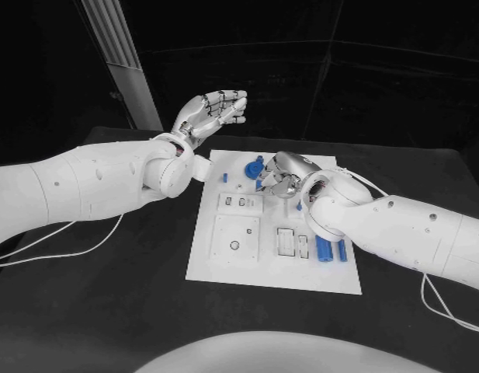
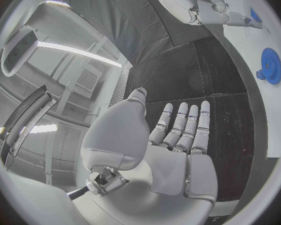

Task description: Assemble the parts on the task board

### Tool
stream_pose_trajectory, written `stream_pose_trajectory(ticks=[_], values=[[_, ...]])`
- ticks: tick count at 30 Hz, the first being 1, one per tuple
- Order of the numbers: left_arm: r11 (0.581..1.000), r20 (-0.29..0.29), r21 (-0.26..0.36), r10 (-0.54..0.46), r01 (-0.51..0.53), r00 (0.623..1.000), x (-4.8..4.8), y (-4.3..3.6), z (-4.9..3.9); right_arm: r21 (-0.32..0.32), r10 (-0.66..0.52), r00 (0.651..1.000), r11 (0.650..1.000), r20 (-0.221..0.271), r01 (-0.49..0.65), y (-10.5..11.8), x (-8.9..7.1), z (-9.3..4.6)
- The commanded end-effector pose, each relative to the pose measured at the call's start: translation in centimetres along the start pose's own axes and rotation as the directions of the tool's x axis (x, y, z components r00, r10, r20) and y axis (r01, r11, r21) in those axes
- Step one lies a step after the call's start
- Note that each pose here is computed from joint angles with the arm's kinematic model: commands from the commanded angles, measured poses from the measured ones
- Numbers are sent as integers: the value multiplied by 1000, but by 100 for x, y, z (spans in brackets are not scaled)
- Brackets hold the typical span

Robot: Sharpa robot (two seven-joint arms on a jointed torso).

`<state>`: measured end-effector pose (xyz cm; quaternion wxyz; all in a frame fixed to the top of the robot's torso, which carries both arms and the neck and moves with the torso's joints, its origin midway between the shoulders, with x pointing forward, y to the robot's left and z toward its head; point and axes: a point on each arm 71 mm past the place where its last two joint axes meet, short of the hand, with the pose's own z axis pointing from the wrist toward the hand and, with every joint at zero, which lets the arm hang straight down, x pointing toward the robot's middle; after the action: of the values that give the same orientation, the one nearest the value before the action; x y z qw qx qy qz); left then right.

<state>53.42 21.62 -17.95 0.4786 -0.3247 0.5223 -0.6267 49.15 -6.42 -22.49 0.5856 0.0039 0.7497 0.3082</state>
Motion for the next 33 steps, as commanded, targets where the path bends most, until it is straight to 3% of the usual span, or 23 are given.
stream_pose_trajectory(ticks=[1, 17, 33], values=[[980, -5, 197, 1, 0, 1000, 8, -149, -6, -1, -33, 999, 999, -27, 33, 9, 42, 14], [980, -5, 198, 1, 0, 1000, 6, -150, -10, -14, -40, 998, 999, -57, 39, 26, 215, 18], [980, -4, 198, 1, 0, 1000, 2, -151, -14, -30, -38, 997, 999, -67, 36, 61, 257, 20]])
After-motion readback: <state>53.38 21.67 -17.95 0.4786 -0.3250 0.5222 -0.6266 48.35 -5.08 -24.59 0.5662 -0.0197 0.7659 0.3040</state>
